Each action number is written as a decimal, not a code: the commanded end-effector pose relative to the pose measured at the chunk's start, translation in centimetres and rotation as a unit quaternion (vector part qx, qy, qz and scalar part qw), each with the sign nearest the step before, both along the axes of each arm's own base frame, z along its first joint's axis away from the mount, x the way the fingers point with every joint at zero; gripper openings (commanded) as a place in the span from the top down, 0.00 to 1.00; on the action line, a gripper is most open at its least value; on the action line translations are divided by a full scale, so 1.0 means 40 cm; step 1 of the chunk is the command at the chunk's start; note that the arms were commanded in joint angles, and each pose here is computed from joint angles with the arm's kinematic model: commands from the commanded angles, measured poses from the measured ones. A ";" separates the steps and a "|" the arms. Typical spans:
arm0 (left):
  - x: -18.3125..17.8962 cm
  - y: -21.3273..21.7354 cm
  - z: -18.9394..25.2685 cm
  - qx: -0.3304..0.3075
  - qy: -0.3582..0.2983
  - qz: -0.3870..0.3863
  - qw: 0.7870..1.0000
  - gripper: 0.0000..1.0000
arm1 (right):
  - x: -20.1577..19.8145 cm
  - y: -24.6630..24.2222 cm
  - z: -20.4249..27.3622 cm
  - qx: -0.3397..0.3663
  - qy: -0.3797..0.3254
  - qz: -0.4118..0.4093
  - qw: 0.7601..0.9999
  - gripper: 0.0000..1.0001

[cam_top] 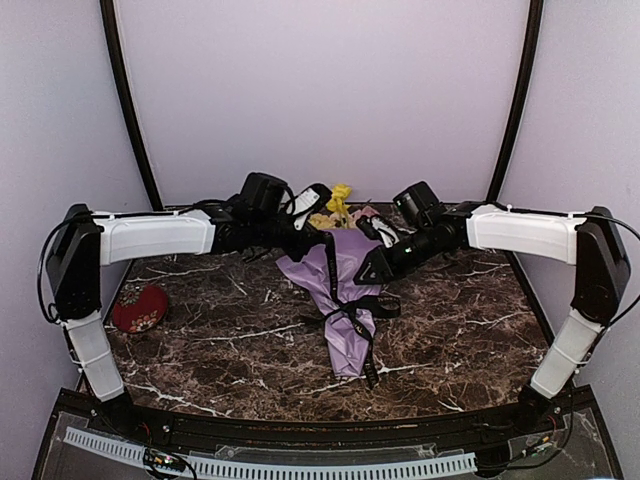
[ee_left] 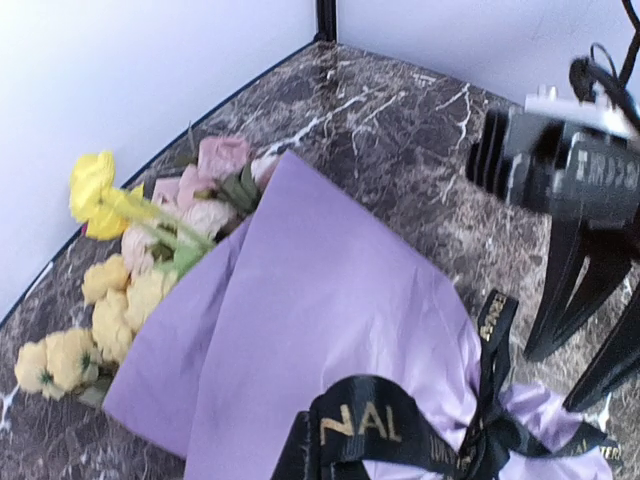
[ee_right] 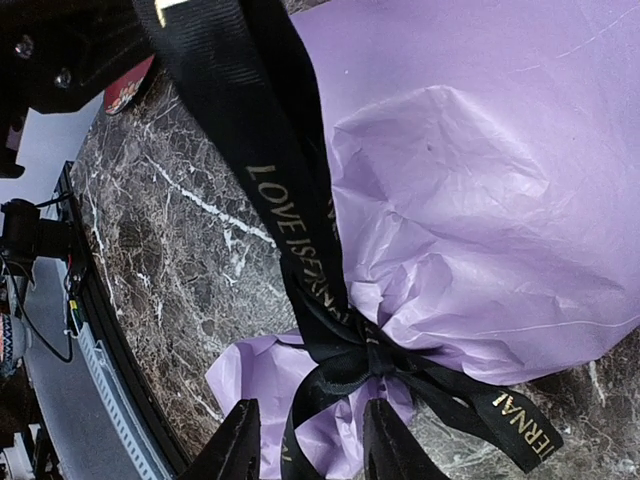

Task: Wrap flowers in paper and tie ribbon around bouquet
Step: Adjust the ribbon on the folded bouquet.

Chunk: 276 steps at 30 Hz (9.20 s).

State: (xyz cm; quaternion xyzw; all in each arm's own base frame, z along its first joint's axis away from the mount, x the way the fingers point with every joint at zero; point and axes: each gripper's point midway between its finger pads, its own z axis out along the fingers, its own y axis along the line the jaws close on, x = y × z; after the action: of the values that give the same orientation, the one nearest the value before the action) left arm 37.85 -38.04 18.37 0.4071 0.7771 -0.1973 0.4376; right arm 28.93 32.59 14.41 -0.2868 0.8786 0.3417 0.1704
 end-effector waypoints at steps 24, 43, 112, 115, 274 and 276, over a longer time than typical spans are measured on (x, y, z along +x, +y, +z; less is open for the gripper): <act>0.093 -0.068 0.036 0.062 -0.007 -0.043 0.997 0.01 | 0.070 -0.116 -0.053 -0.002 0.033 -0.114 0.993 0.62; -0.184 0.063 -0.261 0.090 -0.066 -0.118 0.987 0.27 | 0.066 -0.121 -0.066 0.000 0.030 -0.108 0.994 0.62; -0.744 0.323 -0.553 0.192 0.494 0.031 0.847 1.00 | 0.078 -0.125 -0.155 0.041 0.079 -0.117 0.989 0.47; -0.762 0.335 -0.560 0.197 0.504 0.033 0.840 1.00 | 0.080 -0.113 -0.141 0.066 0.087 -0.124 0.986 0.43; -0.353 0.308 -0.497 0.053 0.342 0.245 0.906 1.00 | -0.058 -0.262 -0.129 -0.039 0.073 -0.163 0.983 0.61; -0.357 0.310 -0.498 0.053 0.344 0.243 0.905 1.00 | -0.090 -0.248 -0.122 -0.037 0.068 -0.145 0.986 0.52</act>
State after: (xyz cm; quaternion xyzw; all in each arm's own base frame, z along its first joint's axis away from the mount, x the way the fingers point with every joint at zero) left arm 26.62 -27.81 1.77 0.1114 0.9432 -0.2179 0.2248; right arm 27.34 22.04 8.55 -0.1087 0.9359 0.2993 0.1506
